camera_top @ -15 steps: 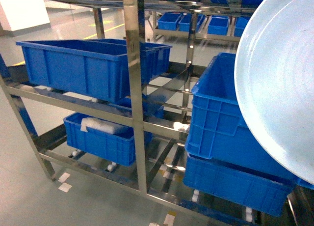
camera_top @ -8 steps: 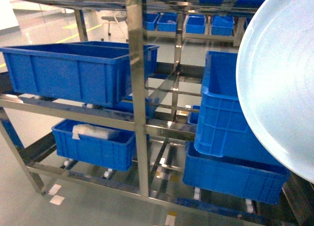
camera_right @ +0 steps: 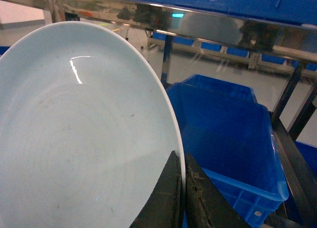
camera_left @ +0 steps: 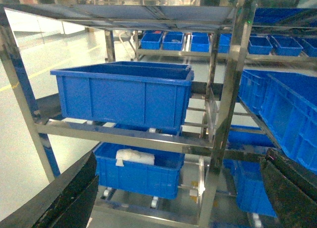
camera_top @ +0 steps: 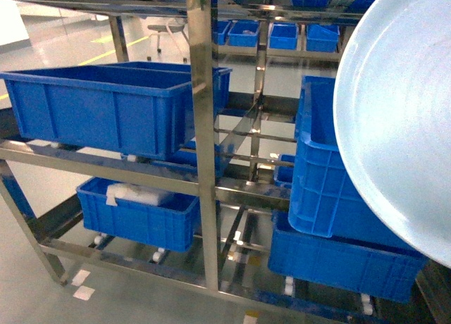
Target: Place blue tray on left shelf second layer neatly
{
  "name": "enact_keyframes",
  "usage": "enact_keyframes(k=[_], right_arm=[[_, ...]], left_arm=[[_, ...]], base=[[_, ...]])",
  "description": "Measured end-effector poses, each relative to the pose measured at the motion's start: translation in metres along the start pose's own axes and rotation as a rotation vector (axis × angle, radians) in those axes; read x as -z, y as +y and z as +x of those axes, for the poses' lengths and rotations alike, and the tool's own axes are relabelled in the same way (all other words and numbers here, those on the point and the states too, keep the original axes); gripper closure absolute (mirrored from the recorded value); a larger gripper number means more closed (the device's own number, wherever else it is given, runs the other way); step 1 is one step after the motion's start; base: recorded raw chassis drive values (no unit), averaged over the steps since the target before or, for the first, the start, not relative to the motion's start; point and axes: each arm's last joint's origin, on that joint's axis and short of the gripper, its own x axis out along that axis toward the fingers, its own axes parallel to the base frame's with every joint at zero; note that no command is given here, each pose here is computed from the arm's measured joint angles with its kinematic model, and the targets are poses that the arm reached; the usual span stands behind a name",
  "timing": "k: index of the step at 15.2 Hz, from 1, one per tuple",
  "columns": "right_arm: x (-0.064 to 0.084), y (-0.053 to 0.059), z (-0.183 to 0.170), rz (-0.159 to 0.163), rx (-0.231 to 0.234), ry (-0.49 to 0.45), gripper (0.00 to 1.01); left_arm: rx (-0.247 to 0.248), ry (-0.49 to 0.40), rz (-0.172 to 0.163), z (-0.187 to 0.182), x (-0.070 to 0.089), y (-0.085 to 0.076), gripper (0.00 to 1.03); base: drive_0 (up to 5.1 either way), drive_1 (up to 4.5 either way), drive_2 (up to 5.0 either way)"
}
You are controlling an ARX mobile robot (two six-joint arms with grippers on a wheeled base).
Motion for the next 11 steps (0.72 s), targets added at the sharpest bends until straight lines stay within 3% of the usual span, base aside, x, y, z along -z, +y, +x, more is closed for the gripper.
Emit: enact_keyframes(k=[9,11], right_arm=[[-0.0002,0.0,0.0,-0.001,0.001,-0.002,0.99],[0.0,-0.0001,0.0006,0.0,0.001,-0.002,0.99]], left_arm=[[0.003,-0.001,0.0,0.0,-0.0001,-0.0001,0.05],[0.002,-0.004,0.0,0.0,-0.0004,0.0,0.05]], base=[[0.1,4.33,-4.1],[0.0,0.0,0.0]])
